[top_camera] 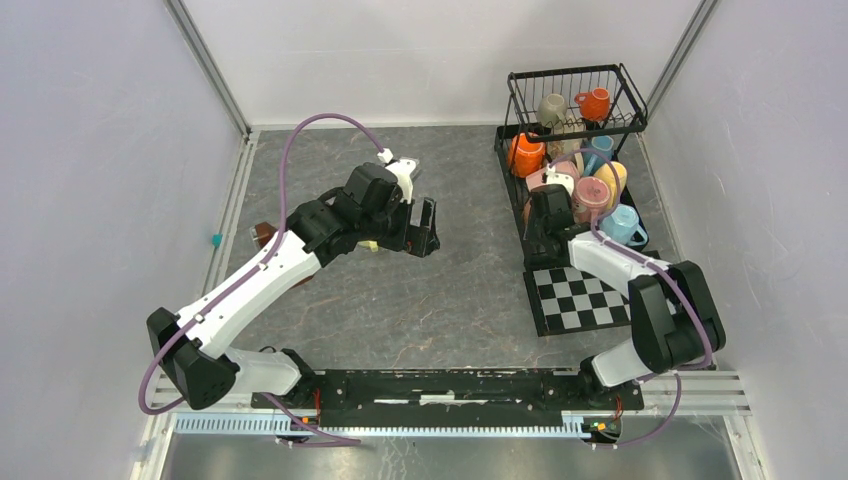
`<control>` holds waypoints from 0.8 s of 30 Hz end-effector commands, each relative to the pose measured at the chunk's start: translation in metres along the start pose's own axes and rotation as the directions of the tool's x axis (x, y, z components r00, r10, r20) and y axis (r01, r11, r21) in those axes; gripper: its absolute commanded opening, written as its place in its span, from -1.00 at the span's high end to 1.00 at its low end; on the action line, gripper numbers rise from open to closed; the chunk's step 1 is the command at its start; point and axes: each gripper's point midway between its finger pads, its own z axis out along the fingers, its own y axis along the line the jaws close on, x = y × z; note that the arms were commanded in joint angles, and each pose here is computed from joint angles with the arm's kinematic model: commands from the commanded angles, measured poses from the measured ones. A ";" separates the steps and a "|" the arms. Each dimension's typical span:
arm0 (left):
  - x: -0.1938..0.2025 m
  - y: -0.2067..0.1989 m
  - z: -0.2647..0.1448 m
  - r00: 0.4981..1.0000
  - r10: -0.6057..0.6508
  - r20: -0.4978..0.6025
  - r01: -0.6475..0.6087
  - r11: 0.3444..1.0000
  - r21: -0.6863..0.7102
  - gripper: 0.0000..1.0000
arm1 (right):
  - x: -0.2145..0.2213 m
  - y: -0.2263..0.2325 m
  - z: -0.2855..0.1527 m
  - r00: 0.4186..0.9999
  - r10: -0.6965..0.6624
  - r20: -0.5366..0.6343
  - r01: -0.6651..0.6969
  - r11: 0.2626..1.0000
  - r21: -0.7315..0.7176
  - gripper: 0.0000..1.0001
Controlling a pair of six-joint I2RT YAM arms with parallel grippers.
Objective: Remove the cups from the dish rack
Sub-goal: Unload the cup from the dish rack.
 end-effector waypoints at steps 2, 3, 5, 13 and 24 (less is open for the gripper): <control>-0.007 -0.011 0.001 0.999 -0.048 0.024 0.047 0.998 0.038 -1.00 | -0.015 0.007 0.004 0.999 -0.002 0.036 0.003 1.000 -0.023 0.36; -0.006 -0.012 0.001 0.999 -0.049 0.020 0.048 0.998 0.039 -1.00 | -0.015 0.006 0.004 0.999 -0.004 0.036 0.004 1.000 -0.018 0.38; -0.006 -0.013 0.002 0.998 -0.055 0.017 0.054 0.998 0.045 -1.00 | -0.014 0.003 0.004 0.999 -0.010 0.035 0.010 1.000 -0.008 0.52; -0.012 -0.020 0.003 0.991 -0.123 0.053 0.119 0.990 0.081 -1.00 | -0.027 -0.002 -0.009 0.998 -0.026 0.056 0.026 1.000 0.012 1.00; -0.027 -0.037 0.006 0.950 -0.284 0.127 0.259 0.948 0.186 -1.00 | -0.048 -0.006 -0.038 0.993 -0.010 0.122 0.010 1.000 0.000 1.00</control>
